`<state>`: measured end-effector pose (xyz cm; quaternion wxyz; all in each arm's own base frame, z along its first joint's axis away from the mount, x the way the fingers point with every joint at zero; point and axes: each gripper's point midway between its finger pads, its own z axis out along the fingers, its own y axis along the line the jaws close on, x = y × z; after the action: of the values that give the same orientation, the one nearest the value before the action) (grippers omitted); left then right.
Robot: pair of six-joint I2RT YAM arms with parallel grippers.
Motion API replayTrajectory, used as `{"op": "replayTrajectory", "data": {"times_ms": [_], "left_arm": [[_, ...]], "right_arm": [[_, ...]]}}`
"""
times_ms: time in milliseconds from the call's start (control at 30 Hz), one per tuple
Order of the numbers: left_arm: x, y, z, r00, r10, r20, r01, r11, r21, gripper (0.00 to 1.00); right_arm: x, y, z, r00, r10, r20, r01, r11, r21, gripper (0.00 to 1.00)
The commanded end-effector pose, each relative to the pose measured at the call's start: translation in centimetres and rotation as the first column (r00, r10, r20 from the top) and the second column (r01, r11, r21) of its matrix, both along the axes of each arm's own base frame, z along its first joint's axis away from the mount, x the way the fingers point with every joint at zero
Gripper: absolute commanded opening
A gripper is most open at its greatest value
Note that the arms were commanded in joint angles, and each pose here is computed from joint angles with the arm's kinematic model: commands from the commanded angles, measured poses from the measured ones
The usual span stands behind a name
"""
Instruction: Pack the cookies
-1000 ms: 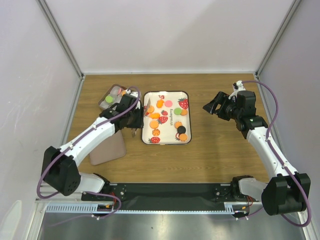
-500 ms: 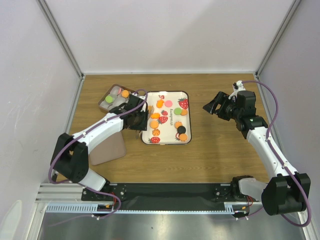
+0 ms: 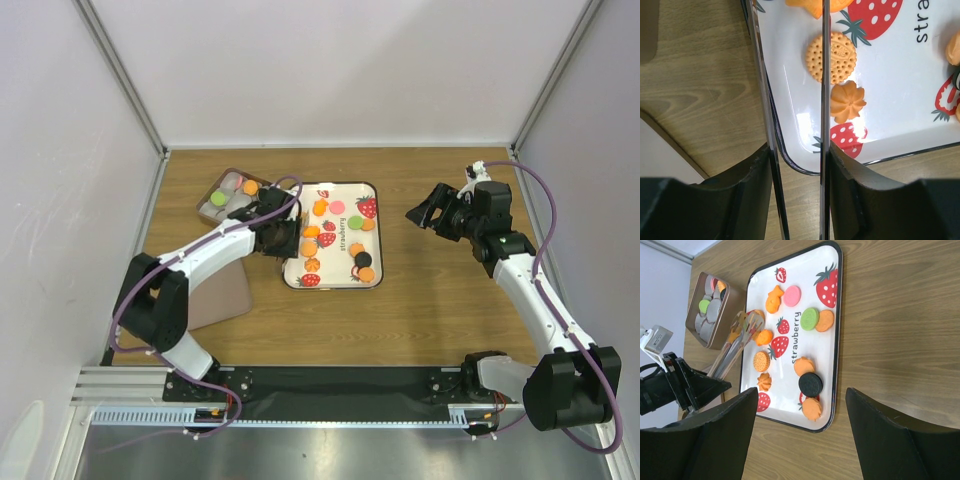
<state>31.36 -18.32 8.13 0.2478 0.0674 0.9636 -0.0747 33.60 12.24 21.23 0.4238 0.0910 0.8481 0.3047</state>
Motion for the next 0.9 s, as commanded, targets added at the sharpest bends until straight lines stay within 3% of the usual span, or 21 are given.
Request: {"op": "replayTrajectory", "data": {"times_ms": [0, 600, 867], "left_arm": [[1.8, -1.2, 1.6, 0.998, 0.002, 0.059, 0.0, 1.0, -0.03, 0.48], [1.8, -1.8, 0.6, 0.999, -0.027, 0.03, 0.026, 0.999, 0.04, 0.47], [2.1, -1.8, 1.3, 0.998, -0.034, 0.044, 0.031, 0.998, 0.057, 0.41]], "right_arm": [[0.4, 0.1, 1.8, 0.998, 0.01, 0.065, -0.01, 1.0, -0.004, 0.77], [0.2, 0.2, 2.1, 0.997, 0.015, 0.073, -0.015, 1.0, -0.002, 0.77], [0.2, 0.2, 2.2, 0.997, 0.017, 0.075, -0.017, 1.0, -0.003, 0.77]]}}
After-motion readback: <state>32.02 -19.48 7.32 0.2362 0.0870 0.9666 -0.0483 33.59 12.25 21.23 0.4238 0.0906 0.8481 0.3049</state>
